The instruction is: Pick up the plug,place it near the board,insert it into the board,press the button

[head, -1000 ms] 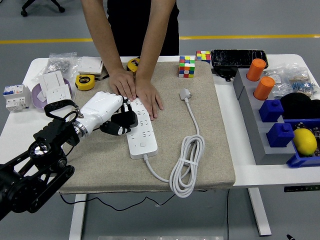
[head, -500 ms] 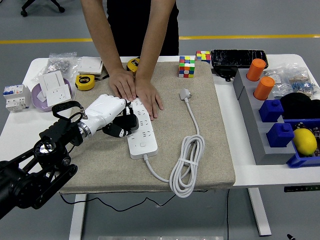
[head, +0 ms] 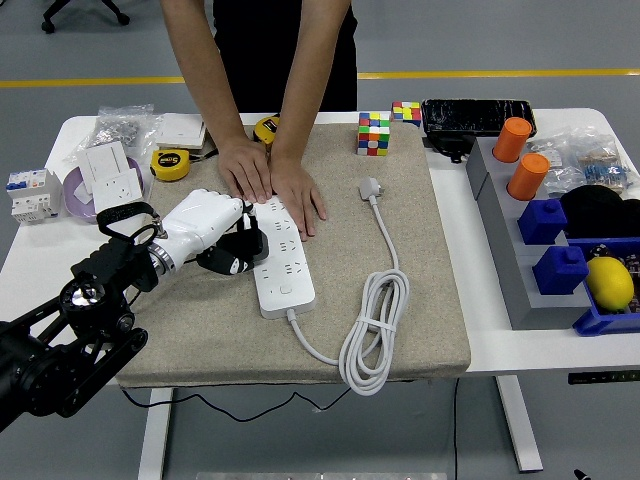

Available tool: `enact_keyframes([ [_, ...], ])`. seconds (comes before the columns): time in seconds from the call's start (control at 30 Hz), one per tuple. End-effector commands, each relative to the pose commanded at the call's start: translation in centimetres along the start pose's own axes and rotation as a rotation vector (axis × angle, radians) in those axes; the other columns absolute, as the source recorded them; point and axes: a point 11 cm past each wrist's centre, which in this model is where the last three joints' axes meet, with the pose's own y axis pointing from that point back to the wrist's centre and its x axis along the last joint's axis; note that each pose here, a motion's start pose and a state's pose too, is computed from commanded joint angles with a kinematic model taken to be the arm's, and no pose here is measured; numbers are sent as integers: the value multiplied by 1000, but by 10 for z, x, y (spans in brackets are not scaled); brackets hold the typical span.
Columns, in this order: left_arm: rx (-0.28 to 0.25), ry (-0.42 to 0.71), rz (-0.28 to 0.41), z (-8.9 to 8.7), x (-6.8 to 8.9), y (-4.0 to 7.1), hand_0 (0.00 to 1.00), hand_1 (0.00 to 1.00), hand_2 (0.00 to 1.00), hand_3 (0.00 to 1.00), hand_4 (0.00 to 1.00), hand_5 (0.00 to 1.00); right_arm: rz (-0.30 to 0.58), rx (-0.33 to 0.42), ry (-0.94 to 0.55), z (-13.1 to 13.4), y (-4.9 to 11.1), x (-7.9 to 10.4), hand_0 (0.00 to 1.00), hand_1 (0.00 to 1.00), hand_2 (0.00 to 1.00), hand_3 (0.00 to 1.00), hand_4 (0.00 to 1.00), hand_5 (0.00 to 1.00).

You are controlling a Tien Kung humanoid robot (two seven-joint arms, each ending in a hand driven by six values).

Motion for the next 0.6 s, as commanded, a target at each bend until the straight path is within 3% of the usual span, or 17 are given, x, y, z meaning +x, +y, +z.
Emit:
enact_keyframes([
  [0.6,-3,-4,-16,3,-4,-2,488,511,427,486,542,2,1,1,-1,-1,0,1,865,770,760,793,998,868],
])
